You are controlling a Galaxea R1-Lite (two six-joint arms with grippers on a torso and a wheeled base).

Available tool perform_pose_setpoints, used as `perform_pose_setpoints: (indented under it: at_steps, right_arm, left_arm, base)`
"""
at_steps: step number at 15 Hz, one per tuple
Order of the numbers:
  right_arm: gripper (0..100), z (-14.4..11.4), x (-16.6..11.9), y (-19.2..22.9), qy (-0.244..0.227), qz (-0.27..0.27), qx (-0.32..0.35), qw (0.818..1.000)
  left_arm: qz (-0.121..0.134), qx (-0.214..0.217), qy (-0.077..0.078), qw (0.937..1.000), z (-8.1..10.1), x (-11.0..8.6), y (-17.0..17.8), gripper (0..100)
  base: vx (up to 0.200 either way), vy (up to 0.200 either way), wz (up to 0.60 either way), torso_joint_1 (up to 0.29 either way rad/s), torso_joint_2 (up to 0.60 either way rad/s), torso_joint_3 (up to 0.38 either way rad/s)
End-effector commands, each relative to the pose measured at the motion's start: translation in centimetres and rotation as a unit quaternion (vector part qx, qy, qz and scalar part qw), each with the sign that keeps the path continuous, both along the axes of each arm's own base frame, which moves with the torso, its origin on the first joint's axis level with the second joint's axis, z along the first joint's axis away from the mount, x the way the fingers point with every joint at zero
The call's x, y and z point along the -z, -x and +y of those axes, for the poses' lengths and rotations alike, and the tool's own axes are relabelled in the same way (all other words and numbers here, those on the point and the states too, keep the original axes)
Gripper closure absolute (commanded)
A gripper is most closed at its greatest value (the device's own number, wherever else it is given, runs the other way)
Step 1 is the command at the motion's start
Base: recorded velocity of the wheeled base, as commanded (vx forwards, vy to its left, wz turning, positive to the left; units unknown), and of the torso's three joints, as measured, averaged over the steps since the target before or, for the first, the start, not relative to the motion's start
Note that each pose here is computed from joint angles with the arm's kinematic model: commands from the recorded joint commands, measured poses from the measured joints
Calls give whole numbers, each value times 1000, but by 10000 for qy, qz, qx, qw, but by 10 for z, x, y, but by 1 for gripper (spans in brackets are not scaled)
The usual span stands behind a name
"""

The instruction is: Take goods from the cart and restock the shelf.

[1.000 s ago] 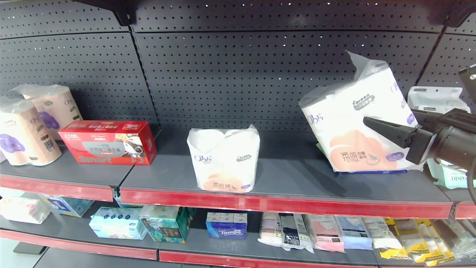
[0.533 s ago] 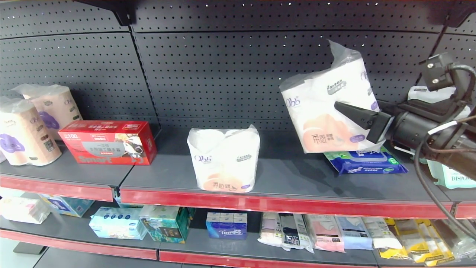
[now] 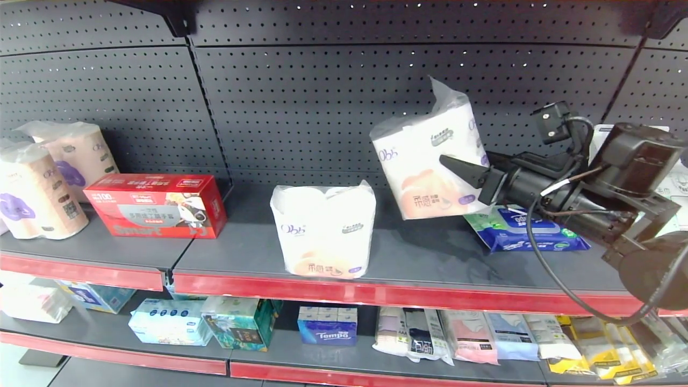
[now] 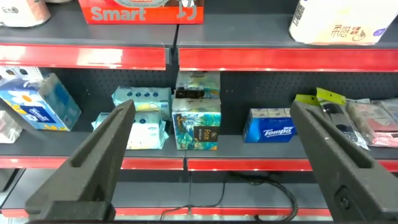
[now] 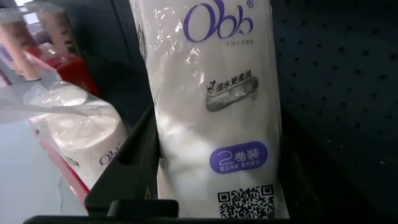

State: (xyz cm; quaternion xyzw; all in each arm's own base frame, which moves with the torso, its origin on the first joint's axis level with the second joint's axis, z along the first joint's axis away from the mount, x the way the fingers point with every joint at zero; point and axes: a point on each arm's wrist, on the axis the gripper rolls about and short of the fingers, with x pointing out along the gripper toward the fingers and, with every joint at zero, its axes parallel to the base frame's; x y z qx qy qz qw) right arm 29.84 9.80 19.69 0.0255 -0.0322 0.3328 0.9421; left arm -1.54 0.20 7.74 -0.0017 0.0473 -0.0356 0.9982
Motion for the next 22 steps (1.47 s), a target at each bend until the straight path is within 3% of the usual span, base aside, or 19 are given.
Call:
perform_pose_setpoints:
  at_steps: [1,8,22]
  right_arm:
    - [100,0,17,-17,81,210,-128,9997]
    - [100,13,32,-61,170,104,-696,9974]
    - [100,49,59,-95,148,172,-1074,9940]
  left_arm:
    - [11,-6,0,10000,0,0,0,0]
    - [11,2,0,10000,0,0,0,0]
    - [11,2,0,10000,0,0,0,0]
  base:
    - [0,0,0,0,0,0]
    - [0,0,0,0,0,0]
    - [0,0,0,0,0,0]
